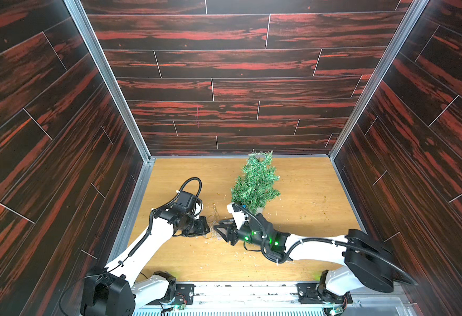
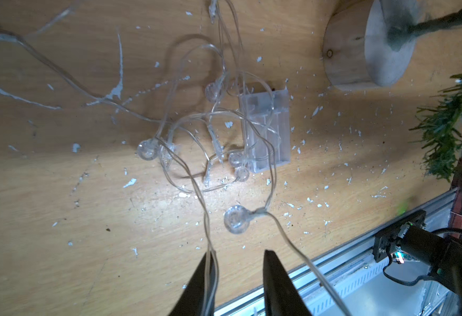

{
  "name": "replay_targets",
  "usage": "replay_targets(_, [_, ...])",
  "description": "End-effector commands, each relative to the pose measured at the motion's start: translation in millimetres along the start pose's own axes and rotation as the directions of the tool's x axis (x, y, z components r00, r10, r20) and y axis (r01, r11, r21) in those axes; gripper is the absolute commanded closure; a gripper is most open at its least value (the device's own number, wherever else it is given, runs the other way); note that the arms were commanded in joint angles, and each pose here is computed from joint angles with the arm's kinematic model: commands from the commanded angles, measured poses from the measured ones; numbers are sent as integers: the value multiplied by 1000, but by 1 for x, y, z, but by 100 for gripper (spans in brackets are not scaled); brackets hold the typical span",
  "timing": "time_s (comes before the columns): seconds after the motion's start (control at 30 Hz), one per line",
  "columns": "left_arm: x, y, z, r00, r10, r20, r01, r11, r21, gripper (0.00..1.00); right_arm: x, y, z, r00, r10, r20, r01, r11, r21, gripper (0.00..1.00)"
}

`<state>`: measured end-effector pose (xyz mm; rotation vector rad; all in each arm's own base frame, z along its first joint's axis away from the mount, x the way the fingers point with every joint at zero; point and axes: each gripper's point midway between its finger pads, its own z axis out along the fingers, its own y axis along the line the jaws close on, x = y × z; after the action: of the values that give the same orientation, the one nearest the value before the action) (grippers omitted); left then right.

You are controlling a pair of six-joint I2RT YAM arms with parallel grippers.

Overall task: Remove string lights from the small christmas tree
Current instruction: Place the light string at the center of the board.

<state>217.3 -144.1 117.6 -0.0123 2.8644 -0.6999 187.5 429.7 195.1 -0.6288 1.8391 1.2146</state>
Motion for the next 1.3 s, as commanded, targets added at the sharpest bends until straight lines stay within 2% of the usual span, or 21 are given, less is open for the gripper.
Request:
replay_targets(0.0, [2,-4,-7,1000,15,5,-15,1000,10,68,-4,-1,15,999,-32,12,32,999,16,57])
replay_targets(0.5, [-6,-4,-14,999,29,25,-29,999,-14,68,6,-1,25,998,-53,-21,53,999,-6,65])
replay_targets(1.0, [-5,-7,-11,1000,28,0,-28,1000,3,68,6,-4,42,994,-98,-53,99,995,16,66])
replay_targets(1.27, [-3,-2,-14,999,33,6,-33,999,-28,67,-3,-5,40,994,-99,-36,101,994,43,94])
